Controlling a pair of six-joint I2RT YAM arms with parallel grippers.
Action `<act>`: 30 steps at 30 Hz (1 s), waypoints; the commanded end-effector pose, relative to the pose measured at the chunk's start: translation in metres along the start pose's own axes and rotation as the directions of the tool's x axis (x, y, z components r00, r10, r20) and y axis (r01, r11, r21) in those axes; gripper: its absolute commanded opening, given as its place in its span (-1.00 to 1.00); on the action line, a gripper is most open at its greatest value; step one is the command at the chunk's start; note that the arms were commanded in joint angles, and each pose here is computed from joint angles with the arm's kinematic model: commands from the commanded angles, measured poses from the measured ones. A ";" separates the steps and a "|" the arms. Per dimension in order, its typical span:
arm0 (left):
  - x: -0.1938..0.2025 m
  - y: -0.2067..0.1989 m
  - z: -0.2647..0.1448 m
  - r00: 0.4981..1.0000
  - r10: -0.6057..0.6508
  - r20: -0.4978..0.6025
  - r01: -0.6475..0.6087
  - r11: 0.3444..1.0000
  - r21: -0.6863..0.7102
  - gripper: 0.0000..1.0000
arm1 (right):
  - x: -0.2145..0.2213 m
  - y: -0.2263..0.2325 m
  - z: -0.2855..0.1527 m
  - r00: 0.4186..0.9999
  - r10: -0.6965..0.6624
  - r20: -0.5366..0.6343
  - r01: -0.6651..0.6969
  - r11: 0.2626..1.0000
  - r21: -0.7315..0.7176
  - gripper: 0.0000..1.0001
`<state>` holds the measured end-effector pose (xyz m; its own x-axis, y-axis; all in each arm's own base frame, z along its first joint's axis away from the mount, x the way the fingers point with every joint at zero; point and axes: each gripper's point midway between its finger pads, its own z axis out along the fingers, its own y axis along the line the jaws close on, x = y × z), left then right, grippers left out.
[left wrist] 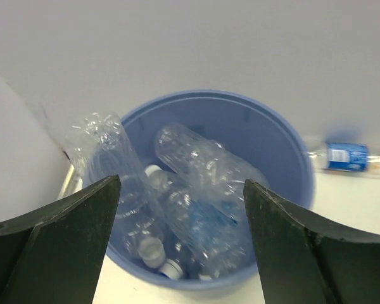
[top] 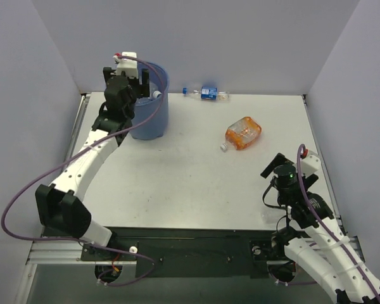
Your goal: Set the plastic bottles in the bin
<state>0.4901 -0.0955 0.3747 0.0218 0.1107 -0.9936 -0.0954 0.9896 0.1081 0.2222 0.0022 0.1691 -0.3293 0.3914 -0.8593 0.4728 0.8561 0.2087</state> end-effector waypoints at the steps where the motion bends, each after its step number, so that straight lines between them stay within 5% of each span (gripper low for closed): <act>1: -0.034 -0.010 -0.056 0.966 -0.221 -0.138 0.238 0.962 0.130 0.80 | -0.005 0.004 0.002 1.000 0.012 0.012 -0.012 1.000 0.015 0.89; 9: 0.032 -0.080 -0.142 0.855 -0.223 -0.469 0.393 0.867 0.305 0.86 | 0.002 0.014 0.007 0.998 0.066 -0.005 -0.066 0.998 -0.015 0.89; 14: 0.076 -0.170 -0.217 0.754 -0.127 -0.645 0.536 0.687 0.491 0.89 | 0.015 -0.001 0.016 0.992 0.109 -0.058 -0.104 0.991 0.079 0.89; 20: 0.108 -0.232 -0.276 0.734 0.002 -0.679 0.533 0.618 0.577 0.91 | 0.035 -0.054 0.007 0.947 0.266 -0.182 -0.210 0.937 0.277 0.89; 30: 0.129 -0.247 -0.274 0.736 0.025 -0.676 0.506 0.642 0.575 0.92 | 0.090 -0.100 -0.057 0.821 0.483 -0.305 -0.215 0.757 0.617 0.84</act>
<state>0.2293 -0.3451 0.1977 -0.6953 0.1021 -0.7114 0.5285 0.7434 -0.4099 0.1507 -0.0316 0.1155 -0.3203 0.7537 -0.5739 0.8406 0.5054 0.1946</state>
